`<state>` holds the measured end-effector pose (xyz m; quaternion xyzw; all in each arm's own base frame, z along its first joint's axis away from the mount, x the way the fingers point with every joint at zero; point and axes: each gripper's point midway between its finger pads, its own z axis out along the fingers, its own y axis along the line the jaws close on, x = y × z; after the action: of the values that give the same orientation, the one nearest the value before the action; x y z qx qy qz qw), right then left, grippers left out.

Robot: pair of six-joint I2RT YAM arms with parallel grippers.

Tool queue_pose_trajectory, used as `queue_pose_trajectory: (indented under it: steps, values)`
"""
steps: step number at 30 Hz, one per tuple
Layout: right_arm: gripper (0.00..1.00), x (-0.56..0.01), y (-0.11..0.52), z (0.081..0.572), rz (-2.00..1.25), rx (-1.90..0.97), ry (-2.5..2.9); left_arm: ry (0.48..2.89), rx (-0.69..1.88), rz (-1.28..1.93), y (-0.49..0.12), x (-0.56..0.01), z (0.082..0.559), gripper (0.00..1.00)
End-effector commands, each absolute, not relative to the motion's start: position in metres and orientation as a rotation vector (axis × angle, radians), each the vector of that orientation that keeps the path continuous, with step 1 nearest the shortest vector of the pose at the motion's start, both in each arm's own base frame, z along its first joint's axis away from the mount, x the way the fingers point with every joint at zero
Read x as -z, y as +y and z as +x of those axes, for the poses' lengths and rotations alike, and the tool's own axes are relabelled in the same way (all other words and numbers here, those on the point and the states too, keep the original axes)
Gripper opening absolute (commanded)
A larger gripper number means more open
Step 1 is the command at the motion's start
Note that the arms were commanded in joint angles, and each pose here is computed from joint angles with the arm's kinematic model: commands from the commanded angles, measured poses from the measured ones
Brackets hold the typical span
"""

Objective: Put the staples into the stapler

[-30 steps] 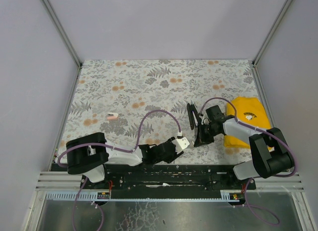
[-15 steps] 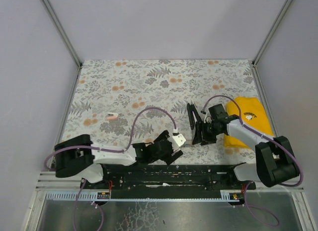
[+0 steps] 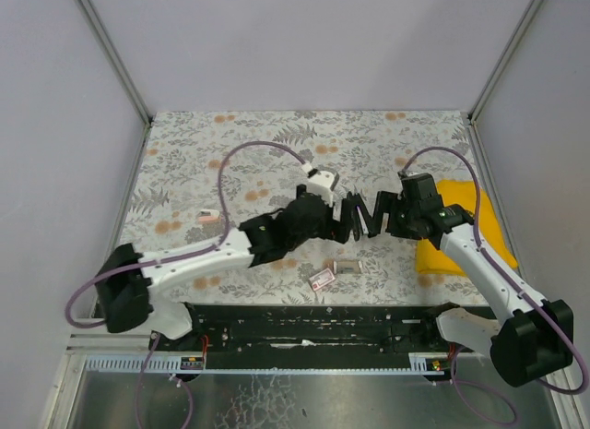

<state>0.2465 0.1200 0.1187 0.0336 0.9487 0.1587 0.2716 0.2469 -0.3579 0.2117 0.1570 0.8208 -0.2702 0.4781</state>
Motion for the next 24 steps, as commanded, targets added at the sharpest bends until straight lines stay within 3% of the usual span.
queue_pose_trajectory:
  steps: [1,8,16,24]
  values:
    - [0.87,-0.138,0.094,0.264,0.319,-0.273,2.443,2.222,0.649,0.284,-0.378,-0.154,0.249,0.83]
    - [0.9,-0.148,0.084,0.259,0.416,-0.272,2.347,2.305,0.609,0.197,-0.411,-0.114,0.274,0.72]
    - [0.9,-0.141,0.08,0.248,0.43,-0.277,2.338,2.359,0.607,0.189,-0.436,-0.079,0.29,0.68]
    - [0.91,-0.138,0.083,0.243,0.451,-0.313,2.343,2.41,0.457,0.2,-0.43,-0.041,0.309,0.59]
